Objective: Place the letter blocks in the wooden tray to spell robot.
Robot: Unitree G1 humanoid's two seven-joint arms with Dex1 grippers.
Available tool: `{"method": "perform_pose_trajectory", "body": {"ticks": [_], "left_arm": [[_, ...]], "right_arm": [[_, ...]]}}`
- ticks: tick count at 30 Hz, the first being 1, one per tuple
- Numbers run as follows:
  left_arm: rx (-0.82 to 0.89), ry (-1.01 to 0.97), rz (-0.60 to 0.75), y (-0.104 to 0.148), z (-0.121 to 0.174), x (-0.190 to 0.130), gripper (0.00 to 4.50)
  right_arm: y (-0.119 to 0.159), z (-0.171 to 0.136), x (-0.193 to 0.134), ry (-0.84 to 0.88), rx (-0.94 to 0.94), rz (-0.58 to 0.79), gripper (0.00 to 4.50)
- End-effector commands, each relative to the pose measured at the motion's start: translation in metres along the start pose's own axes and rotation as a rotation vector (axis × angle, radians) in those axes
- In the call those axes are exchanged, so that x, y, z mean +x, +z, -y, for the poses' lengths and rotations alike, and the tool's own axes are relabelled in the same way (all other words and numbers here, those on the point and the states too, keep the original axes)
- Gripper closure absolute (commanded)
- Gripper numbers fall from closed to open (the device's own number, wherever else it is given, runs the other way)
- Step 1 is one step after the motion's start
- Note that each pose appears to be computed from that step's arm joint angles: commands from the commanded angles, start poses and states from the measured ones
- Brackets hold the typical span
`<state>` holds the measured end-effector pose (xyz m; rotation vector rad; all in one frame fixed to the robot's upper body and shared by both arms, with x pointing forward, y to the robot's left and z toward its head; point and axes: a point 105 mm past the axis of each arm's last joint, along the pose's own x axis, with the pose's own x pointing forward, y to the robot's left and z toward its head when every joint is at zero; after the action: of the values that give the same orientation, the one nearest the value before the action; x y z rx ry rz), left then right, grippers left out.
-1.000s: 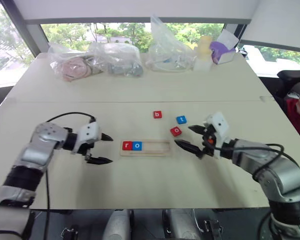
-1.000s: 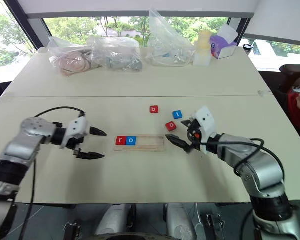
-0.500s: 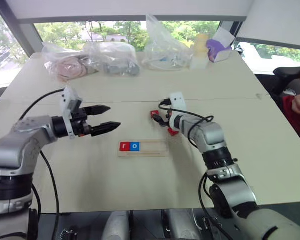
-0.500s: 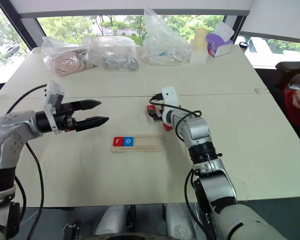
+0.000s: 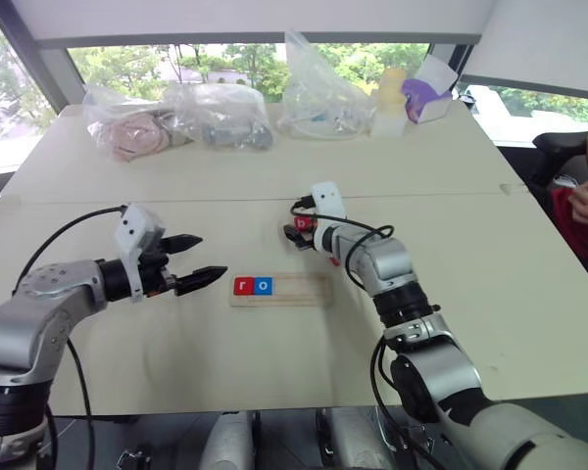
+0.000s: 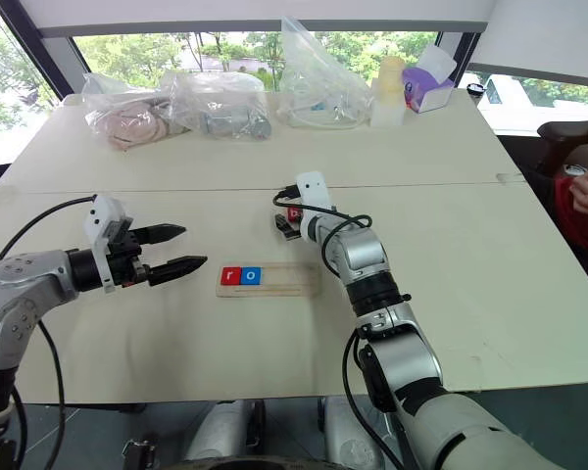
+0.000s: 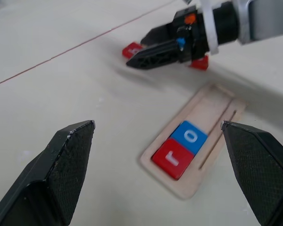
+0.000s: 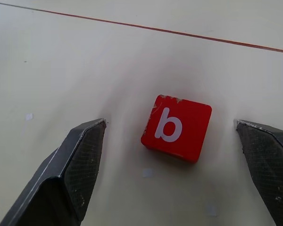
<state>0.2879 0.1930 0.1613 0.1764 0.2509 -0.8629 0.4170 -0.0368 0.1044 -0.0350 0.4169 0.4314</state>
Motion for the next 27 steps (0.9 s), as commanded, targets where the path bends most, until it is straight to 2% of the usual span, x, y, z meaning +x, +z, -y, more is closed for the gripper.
{"method": "perform_pose_trajectory", "body": {"ticks": [1,3,6,8,11,13,15,17,18,22,27], "left_arm": [[0.065,0.004,0.006,0.008,-0.001,-0.002,0.0],[0.066,0.003,0.007,0.008,-0.001,-0.002,0.0],[0.072,-0.003,0.009,0.009,0.0,0.001,0.0],[0.081,-0.014,0.018,0.011,0.002,0.005,0.0],[0.084,-0.056,0.044,0.017,0.01,0.009,0.0],[0.092,-0.084,0.047,0.019,0.016,0.012,0.0],[0.099,-0.115,0.06,0.022,0.023,0.018,0.0],[0.096,-0.149,0.072,0.024,0.029,0.025,0.0],[0.098,-0.162,0.075,0.025,0.032,0.028,0.0],[0.103,-0.24,0.116,0.028,0.051,0.046,0.0],[0.135,-0.33,0.088,0.022,0.068,0.055,0.0]], "right_arm": [[-0.006,-0.002,0.006,-0.013,-0.001,-0.015,0.83],[-0.008,-0.003,0.008,-0.013,-0.017,-0.013,1.95],[-0.008,0.0,0.009,-0.024,-0.063,-0.006,3.36],[-0.001,0.011,0.005,-0.058,-0.085,0.023,3.35],[0.026,0.038,-0.018,-0.133,-0.106,0.138,3.35],[0.038,0.055,-0.044,-0.183,-0.139,0.201,3.35],[0.037,0.073,-0.082,-0.253,-0.151,0.225,3.35],[0.026,0.083,-0.109,-0.309,-0.107,0.212,3.35],[0.018,0.087,-0.118,-0.341,-0.028,0.196,3.35],[-0.023,0.092,-0.154,-0.465,0.134,0.101,3.35],[-0.062,0.08,-0.17,-0.47,0.235,-0.029,3.35]]}}
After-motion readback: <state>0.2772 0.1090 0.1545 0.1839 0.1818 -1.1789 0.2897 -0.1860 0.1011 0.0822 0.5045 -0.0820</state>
